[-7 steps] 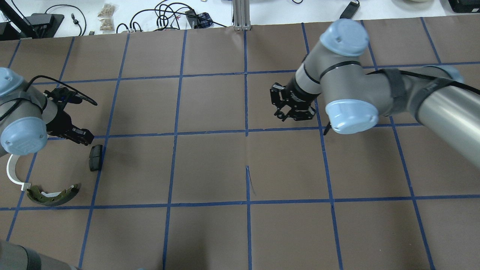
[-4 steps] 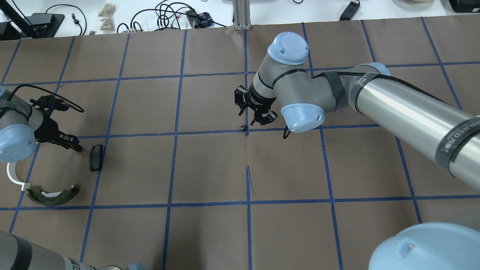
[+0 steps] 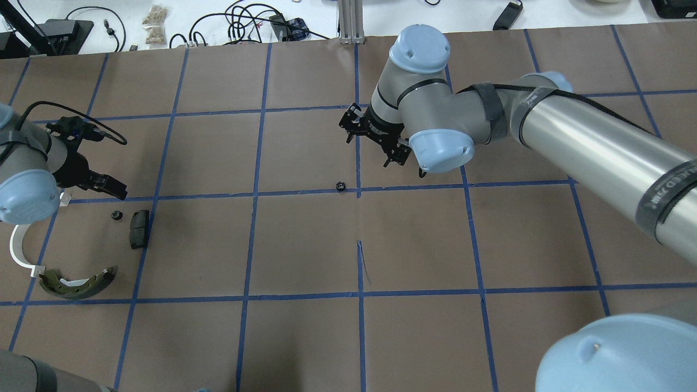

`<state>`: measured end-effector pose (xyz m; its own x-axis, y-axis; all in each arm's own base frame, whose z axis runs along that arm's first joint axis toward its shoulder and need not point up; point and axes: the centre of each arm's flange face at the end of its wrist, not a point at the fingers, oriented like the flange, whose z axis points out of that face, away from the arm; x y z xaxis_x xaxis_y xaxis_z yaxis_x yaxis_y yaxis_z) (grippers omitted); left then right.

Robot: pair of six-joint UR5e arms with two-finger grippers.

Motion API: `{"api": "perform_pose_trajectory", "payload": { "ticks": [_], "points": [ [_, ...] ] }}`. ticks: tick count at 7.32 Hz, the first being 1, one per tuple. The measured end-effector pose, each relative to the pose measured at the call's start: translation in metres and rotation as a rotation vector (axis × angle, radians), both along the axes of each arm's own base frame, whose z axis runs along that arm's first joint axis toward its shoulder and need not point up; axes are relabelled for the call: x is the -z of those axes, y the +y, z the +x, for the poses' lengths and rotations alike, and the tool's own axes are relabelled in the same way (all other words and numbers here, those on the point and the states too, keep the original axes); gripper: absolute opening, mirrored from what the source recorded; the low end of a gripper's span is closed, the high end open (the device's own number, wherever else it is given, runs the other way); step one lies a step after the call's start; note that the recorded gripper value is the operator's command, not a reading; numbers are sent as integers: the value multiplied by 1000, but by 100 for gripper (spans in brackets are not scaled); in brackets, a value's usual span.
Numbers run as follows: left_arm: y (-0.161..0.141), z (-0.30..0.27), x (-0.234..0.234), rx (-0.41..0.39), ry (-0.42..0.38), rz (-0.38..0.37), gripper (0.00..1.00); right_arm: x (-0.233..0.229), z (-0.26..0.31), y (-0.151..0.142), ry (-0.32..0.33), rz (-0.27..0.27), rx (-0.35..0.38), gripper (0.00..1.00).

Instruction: Place bearing gear from tray to pile

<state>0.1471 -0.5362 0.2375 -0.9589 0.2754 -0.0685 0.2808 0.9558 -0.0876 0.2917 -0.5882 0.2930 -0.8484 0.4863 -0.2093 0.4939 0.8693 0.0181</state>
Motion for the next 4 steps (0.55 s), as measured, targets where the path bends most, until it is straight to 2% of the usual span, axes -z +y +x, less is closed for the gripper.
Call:
{"api": "perform_pose_trajectory", "payload": {
  "ticks": [1,2,3,4],
  "points": [
    [-10,-37,-8,-21,9,-6,100,-40,-20,-19,51,3,-57,100],
    [-17,-82,-13,-74,23,-12,100,-80,-46,-34,93,32,-98,100],
    [-22,-133,-13,-153,44,-15,100,-124,-74,-37,127,72,-132,100],
    [-25,-186,-14,-247,68,-21,100,-169,-97,-23,143,95,-177,100]
  ]
}}
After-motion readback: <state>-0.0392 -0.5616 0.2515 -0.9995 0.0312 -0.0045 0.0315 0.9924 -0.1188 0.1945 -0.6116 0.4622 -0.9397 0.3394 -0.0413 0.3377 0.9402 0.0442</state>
